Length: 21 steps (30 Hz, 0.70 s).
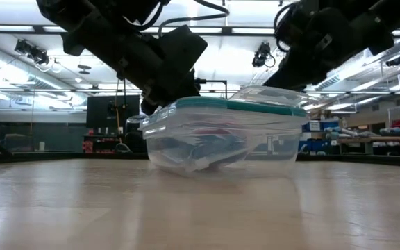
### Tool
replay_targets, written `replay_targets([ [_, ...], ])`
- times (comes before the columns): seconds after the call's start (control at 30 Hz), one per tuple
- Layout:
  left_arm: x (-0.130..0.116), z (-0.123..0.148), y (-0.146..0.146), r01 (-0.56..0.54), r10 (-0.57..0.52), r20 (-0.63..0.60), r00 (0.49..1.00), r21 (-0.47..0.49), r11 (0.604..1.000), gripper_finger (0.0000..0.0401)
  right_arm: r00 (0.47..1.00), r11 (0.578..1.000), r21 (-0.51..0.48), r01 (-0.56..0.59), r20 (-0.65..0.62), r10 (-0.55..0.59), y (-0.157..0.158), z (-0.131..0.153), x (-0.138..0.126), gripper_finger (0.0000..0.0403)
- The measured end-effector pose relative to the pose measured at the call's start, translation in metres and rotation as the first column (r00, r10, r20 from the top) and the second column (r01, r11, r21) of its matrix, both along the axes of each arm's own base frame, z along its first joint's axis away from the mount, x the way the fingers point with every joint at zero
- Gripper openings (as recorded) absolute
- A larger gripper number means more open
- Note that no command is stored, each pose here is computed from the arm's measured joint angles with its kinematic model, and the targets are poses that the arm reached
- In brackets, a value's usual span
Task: Roll bandage
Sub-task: Close the transparent container
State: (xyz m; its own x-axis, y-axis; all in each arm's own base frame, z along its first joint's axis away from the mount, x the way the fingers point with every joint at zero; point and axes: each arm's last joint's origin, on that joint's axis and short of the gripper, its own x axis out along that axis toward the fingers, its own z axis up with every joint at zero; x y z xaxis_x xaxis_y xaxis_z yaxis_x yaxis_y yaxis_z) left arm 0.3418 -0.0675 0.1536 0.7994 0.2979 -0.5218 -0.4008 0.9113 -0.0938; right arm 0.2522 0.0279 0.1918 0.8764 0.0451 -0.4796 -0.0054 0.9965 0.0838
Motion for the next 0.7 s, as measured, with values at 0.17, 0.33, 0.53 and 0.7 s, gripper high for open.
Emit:
replay_targets([
  [0.17,0.002,0.001,0.000,0.045,-0.045,0.004,0.999,0.027,0.999,0.0000,0.995,0.997,-0.037,0.075,-0.059,-0.077,-0.002,-0.022,0.011,0.0001],
  [0.33,0.002,-0.002,0.002,0.037,-0.036,-0.016,0.999,0.026,0.999,0.0000,0.989,0.994,-0.043,0.105,-0.095,-0.109,-0.003,-0.030,0.021,0.0001],
  [0.53,0.006,-0.012,0.003,0.033,-0.032,-0.022,0.999,0.048,0.998,0.0000,0.973,0.993,0.011,0.117,-0.201,-0.112,-0.002,-0.042,0.035,0.0000],
  [0.7,0.008,-0.015,0.003,0.030,-0.029,-0.015,0.999,0.076,0.997,0.0000,0.974,0.993,0.030,0.110,-0.202,-0.102,-0.001,-0.040,0.036,0.0000],
])
